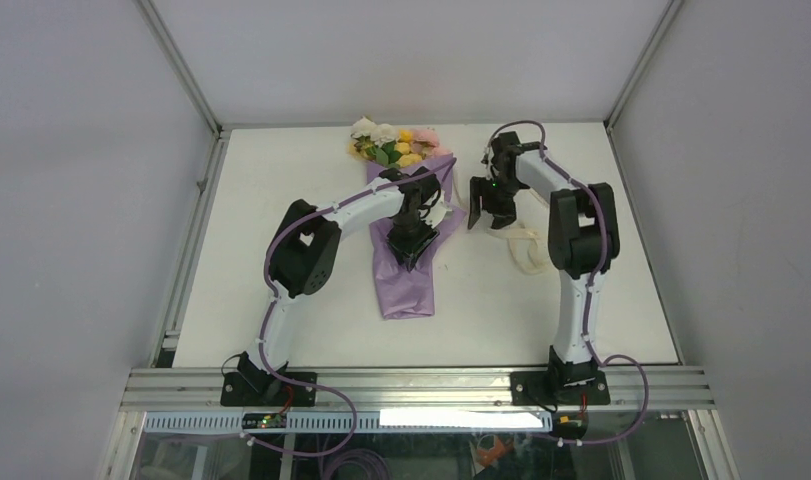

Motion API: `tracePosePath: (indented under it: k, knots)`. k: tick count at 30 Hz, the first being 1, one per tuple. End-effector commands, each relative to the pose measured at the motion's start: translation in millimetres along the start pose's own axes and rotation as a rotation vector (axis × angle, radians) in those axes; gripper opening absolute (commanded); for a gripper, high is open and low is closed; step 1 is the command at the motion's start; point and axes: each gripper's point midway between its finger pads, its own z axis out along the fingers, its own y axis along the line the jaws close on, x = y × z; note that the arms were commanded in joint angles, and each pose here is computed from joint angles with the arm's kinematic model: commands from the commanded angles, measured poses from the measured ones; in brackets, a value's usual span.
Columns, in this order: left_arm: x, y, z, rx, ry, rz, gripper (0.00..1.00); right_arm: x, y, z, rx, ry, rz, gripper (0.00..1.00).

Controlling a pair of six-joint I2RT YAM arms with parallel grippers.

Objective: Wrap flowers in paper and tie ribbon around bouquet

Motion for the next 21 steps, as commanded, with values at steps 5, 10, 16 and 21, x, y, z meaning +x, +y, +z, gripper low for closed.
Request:
tracePosePath:
  k: [5,10,16,21]
  knots:
    - [7.4,3.6,3.9,-0.034,0.023,0.009,0.39,-12.6,42.2,-111.8,-0.031,-0.436,0.180,0.76]
    - [7.6,2.2,5.8,-0.026,0.027,-0.002,0.40,13.0,114.6,-64.5,-0.397,-0.363,0.384,0.78]
    - [6.3,-0.8,3.4,-0.017,0.016,-0.019,0.40,9.5,136.5,-21.2,-0.454,-0.322,0.443,0.77]
    - [6.2,-0.2,2.1,-0.021,0.009,-0.031,0.40,14.7,118.2,-2.5,-0.402,-0.337,0.537,0.70]
